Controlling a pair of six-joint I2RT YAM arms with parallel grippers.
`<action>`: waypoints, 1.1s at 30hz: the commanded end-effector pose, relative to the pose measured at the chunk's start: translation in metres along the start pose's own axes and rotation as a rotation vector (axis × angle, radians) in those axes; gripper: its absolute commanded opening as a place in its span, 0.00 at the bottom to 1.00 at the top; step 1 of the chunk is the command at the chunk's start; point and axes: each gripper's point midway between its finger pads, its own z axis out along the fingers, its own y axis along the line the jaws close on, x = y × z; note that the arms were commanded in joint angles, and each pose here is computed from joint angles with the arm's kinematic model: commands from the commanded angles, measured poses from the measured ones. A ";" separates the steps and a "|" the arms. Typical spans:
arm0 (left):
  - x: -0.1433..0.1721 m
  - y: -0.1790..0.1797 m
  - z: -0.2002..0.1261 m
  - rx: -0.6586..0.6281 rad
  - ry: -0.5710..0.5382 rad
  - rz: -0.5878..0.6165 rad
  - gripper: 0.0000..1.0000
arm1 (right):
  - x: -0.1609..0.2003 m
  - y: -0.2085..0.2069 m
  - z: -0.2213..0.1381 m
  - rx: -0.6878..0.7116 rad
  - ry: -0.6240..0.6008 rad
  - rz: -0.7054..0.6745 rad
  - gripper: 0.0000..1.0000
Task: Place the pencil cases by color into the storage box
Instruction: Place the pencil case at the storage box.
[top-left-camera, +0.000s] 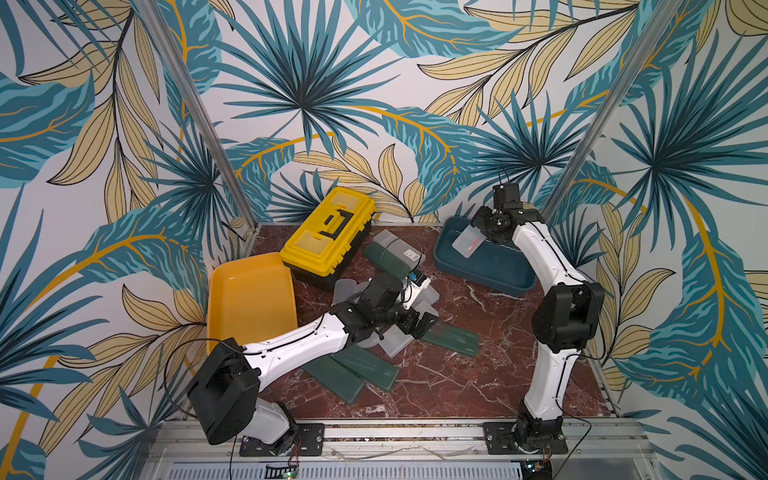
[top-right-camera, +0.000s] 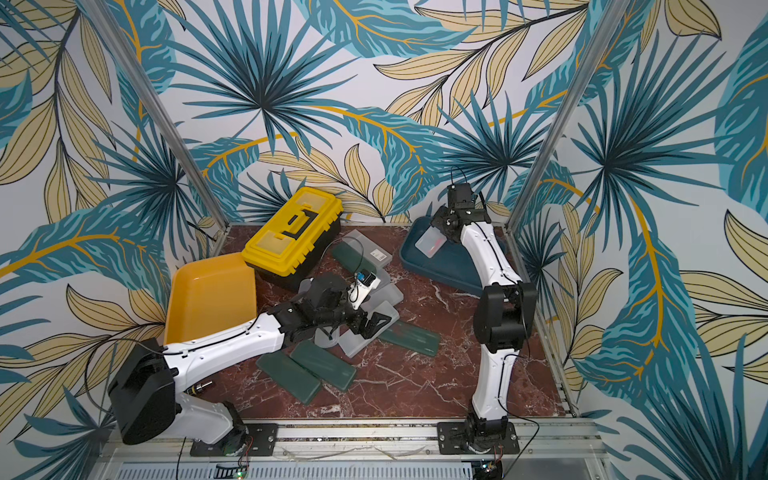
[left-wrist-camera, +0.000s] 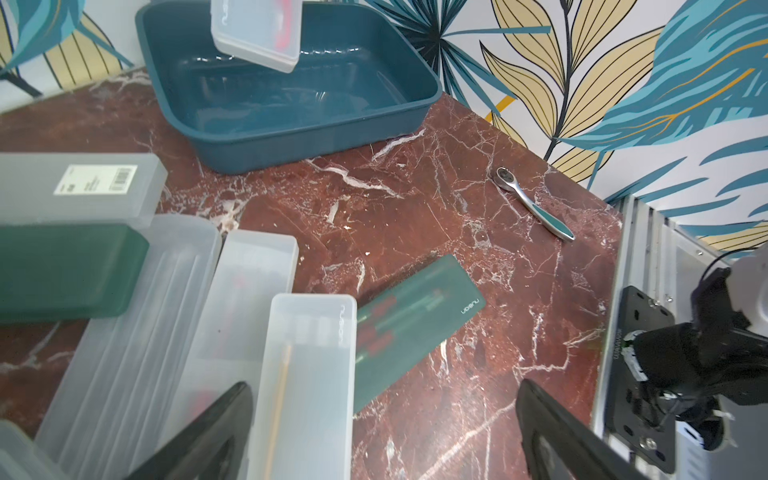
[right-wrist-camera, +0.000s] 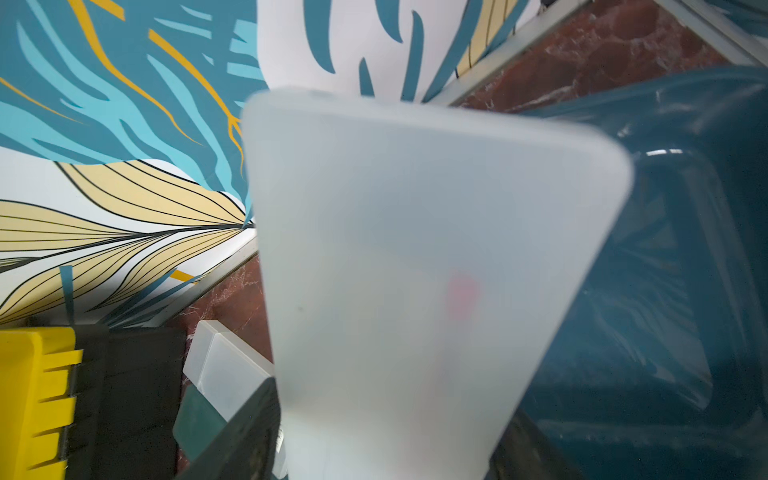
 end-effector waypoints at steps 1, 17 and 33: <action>-0.038 0.003 0.005 -0.025 -0.079 0.103 0.99 | -0.018 0.016 0.003 -0.078 -0.072 -0.088 0.65; -0.066 0.033 0.036 -0.029 -0.090 0.295 0.98 | -0.001 0.009 0.059 -0.074 0.038 -0.171 0.66; -0.071 0.041 0.023 -0.052 -0.107 0.311 0.98 | 0.033 -0.005 0.075 -0.043 0.176 -0.174 0.66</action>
